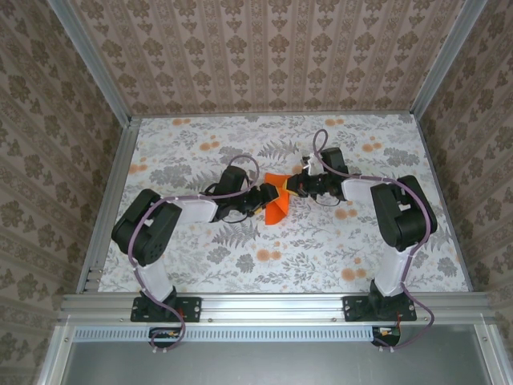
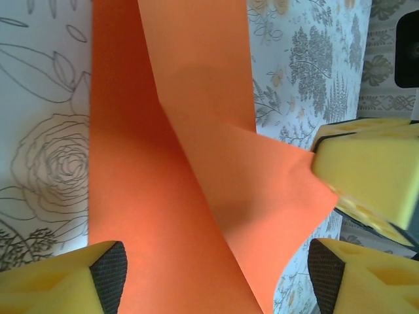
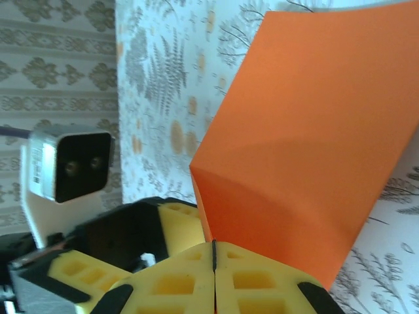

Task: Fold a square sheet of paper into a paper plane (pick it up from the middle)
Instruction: Turn over the paper at the center of the table.

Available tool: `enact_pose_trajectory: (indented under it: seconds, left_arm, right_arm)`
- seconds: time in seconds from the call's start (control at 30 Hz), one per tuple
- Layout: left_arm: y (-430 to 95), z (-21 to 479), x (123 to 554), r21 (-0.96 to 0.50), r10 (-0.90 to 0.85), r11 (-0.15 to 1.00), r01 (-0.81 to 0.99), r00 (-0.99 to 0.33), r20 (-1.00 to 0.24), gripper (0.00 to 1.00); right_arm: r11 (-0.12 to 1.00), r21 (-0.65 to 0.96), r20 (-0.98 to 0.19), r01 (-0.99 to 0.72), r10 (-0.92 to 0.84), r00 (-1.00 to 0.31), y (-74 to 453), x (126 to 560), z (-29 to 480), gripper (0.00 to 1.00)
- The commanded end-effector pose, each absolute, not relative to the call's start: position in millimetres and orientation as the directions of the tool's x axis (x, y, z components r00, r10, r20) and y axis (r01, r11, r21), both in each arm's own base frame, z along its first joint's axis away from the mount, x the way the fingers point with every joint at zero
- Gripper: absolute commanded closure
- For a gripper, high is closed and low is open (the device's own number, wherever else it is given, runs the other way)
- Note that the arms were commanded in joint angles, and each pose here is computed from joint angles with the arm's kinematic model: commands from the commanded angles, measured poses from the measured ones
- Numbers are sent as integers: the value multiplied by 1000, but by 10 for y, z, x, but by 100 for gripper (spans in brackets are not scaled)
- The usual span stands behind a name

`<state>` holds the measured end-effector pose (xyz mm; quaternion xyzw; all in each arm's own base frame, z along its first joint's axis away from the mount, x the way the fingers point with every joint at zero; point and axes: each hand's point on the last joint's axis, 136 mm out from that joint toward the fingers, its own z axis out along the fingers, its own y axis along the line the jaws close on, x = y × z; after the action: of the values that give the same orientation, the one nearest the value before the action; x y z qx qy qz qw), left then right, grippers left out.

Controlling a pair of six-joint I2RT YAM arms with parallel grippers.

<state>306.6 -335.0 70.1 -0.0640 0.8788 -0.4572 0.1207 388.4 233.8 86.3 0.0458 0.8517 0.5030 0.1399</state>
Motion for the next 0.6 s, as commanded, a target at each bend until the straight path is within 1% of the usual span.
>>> enact_pose_trajectory:
  seconds: [0.0, 0.1, 0.23, 0.57]
  left_arm:
    - [-3446, 784, 3140, -841, -229, 541, 28, -957, -179, 30]
    - [-3476, 808, 3186, -850, -242, 526, 39, -951, -193, 45]
    - [-3508, 827, 3239, -860, -255, 508, 50, -945, -205, 58]
    - [-3501, 883, 3283, -863, -274, 501, 66, -934, -231, 78]
  right_arm:
    - [425, 902, -184, -73, 228, -956, 2381, 3882, 1053, 93]
    - [416, 907, -171, -60, 235, -957, 2374, 3886, 1032, 93]
    - [404, 914, -158, -49, 242, -957, 2372, 3896, 1019, 93]
    - [398, 916, -153, -44, 248, -957, 2345, 3899, 1030, 93]
